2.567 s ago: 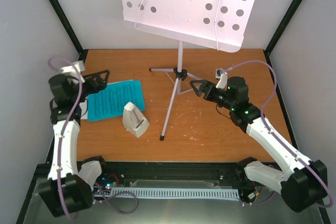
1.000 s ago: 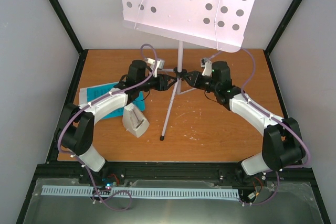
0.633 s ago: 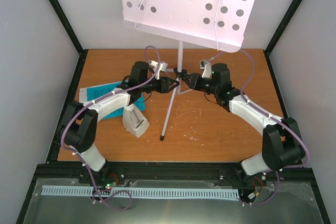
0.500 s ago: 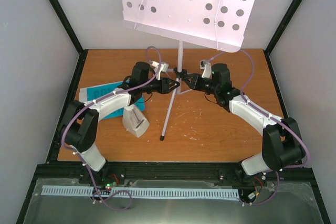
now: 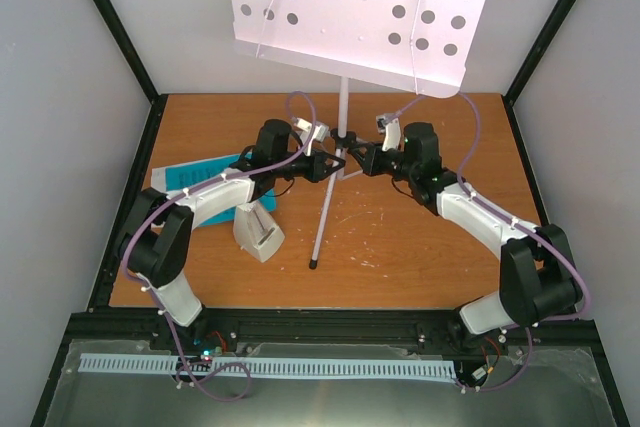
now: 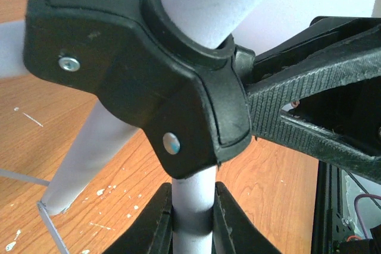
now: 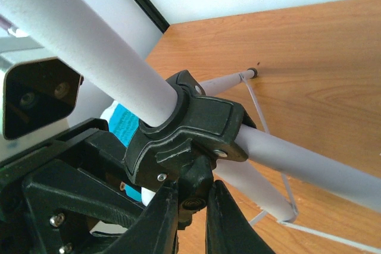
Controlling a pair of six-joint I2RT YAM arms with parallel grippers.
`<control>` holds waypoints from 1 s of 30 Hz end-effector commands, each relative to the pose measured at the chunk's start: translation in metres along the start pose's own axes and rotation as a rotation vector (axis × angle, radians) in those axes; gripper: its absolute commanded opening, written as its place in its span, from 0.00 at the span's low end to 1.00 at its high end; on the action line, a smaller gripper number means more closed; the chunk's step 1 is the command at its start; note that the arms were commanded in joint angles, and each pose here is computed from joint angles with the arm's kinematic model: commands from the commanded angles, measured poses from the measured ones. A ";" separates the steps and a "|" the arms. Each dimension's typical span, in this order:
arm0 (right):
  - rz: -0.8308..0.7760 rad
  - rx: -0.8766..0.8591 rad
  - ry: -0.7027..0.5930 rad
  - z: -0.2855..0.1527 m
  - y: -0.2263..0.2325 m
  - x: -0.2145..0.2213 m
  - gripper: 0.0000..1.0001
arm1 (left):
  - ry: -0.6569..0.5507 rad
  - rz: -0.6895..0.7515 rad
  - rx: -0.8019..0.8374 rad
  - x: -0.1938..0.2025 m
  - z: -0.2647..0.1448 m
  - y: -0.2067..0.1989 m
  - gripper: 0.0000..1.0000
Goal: Pack up the instrument practice props
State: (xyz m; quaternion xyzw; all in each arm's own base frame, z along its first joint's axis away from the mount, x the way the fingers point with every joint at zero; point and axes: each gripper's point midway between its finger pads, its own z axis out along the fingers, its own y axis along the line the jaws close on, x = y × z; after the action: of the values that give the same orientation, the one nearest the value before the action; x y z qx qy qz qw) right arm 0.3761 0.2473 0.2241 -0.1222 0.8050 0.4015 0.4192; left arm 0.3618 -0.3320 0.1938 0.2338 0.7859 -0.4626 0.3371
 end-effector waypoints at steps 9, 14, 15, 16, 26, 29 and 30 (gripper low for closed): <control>-0.783 0.246 0.070 -0.009 -0.019 0.017 0.03 | -0.029 0.018 0.013 -0.014 -0.005 -0.011 0.00; -1.074 0.419 0.148 -0.008 -0.036 0.015 0.03 | -0.026 0.009 0.028 -0.012 -0.005 -0.014 0.00; -1.129 0.448 0.159 -0.007 -0.038 0.014 0.03 | -0.026 0.007 0.030 -0.011 -0.006 -0.014 0.00; -1.178 0.483 0.166 -0.007 -0.040 0.012 0.03 | -0.026 0.006 0.031 -0.010 -0.006 -0.015 0.00; -1.151 0.442 0.028 -0.018 0.002 -0.019 0.24 | -0.024 -0.003 0.028 -0.007 -0.007 -0.014 0.00; -0.998 0.332 -0.095 -0.041 0.034 -0.026 0.54 | -0.022 -0.003 0.026 -0.007 -0.007 -0.013 0.00; -0.955 0.305 -0.130 -0.048 0.041 -0.026 0.61 | -0.021 -0.003 0.026 -0.007 -0.006 -0.013 0.00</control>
State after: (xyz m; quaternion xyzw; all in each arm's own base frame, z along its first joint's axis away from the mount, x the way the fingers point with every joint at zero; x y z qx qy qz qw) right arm 0.3705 0.2365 0.2316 -0.4567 0.6848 -0.0459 0.5660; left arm 0.3592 -0.3342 0.1941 0.2350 0.7843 -0.4637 0.3385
